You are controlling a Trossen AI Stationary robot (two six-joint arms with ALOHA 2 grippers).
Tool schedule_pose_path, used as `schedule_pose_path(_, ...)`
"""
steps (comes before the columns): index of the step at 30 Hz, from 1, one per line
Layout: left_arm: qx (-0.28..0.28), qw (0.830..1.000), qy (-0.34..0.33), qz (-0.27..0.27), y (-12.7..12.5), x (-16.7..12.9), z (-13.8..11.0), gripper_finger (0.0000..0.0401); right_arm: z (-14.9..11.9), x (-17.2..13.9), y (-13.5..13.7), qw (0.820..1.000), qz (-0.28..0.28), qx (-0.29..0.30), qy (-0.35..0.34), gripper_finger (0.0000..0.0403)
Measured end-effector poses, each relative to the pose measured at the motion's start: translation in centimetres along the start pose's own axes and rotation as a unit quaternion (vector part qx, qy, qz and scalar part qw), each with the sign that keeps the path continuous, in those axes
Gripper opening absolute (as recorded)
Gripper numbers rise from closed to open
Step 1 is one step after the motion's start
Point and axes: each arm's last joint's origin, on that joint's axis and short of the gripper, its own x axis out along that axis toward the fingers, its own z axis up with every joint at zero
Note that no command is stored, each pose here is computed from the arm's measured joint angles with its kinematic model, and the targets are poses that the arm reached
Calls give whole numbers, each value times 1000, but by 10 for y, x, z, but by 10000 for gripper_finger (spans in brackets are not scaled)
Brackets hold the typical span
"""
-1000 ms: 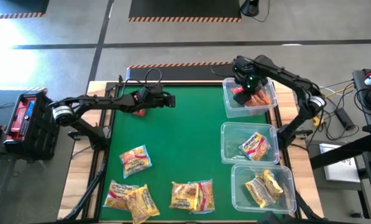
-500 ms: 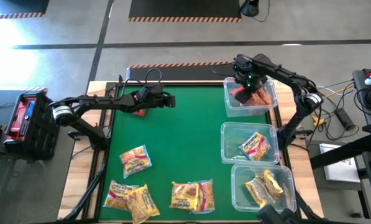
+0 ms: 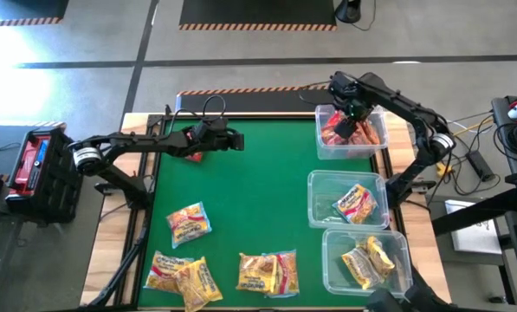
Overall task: Sort Maruchan noodles
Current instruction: Put the top right red noodle pack into the top transparent bin, then move the top blue noodle pack to the top middle of the table
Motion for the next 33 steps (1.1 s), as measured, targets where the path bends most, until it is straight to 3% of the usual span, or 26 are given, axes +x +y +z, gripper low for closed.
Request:
schedule_pose_path(7, 5, 998, 15, 57, 14, 0, 1, 0, 2, -30, -8, 996, 2, 51, -71, 219)
schedule_pose_path(10, 11, 995, 15, 95, 26, -1, 6, 0, 5, -42, -9, 988, 58, 64, -129, 219)
schedule_pose_path(16, -11, 982, 59, 179, 56, -6, 11, 0, 13, -61, 0, 933, 257, 31, -250, 219)
schedule_pose_path(21, -7, 969, 94, 230, 75, -13, 14, 0, 24, -70, 10, 889, 335, -21, -311, 219)
schedule_pose_path(27, 1, 976, 86, 199, 61, -28, 24, 0, 30, -72, 24, 878, 345, -63, -325, 219)
schedule_pose_path(30, 23, 979, 117, 164, 44, -40, 24, 0, 29, -72, 29, 879, 345, -82, -319, 219)
schedule_pose_path(33, 19, 969, 167, 179, 28, -60, 10, 0, 28, -73, 33, 878, 346, -96, -316, 219)
